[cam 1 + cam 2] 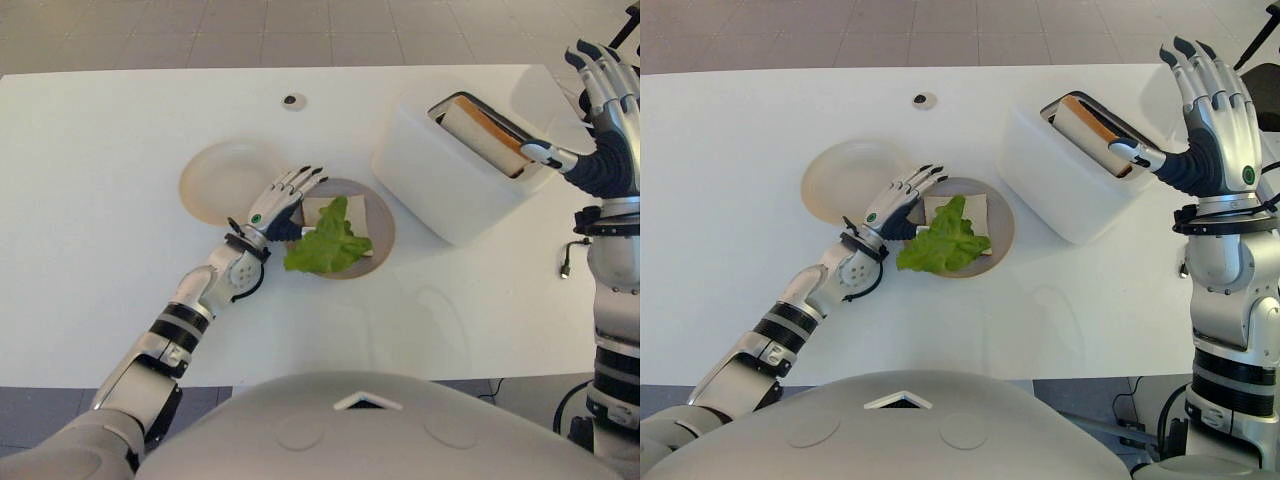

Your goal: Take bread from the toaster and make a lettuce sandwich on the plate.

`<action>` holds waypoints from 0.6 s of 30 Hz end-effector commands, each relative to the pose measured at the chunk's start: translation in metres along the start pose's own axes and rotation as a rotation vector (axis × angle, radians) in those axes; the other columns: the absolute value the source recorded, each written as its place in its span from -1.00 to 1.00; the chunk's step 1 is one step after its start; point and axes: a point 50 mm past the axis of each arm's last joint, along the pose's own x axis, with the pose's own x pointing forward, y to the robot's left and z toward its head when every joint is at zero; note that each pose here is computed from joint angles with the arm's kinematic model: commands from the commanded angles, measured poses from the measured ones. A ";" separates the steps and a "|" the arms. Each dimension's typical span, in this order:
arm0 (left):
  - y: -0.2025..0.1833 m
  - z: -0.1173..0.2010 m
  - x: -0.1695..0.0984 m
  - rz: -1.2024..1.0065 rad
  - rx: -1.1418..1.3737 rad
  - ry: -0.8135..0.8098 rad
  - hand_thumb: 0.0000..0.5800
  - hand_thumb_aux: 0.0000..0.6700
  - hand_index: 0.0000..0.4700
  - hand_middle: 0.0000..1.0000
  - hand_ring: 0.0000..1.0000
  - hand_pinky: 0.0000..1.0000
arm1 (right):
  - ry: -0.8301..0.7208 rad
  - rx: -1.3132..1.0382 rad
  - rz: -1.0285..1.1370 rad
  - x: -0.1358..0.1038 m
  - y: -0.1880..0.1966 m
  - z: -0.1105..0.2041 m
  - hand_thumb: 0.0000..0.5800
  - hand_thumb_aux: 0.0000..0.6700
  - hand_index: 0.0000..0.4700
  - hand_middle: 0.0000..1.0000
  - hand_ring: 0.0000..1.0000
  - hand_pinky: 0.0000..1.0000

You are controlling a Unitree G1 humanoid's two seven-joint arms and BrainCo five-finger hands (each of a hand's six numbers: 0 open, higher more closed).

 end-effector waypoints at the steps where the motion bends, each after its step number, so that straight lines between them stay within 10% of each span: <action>1: 0.006 -0.006 0.010 0.026 0.105 0.008 -1.00 -1.00 -1.00 -1.00 -1.00 -1.00 | -0.004 0.011 0.019 0.000 0.002 0.000 -1.00 -1.00 -1.00 -1.00 -1.00 -1.00; 18: 0.045 -0.044 -0.008 0.237 0.362 0.159 -1.00 -1.00 -1.00 -1.00 -1.00 -1.00 | -0.083 0.116 0.060 0.011 0.035 0.025 -1.00 -1.00 -1.00 -1.00 -1.00 -1.00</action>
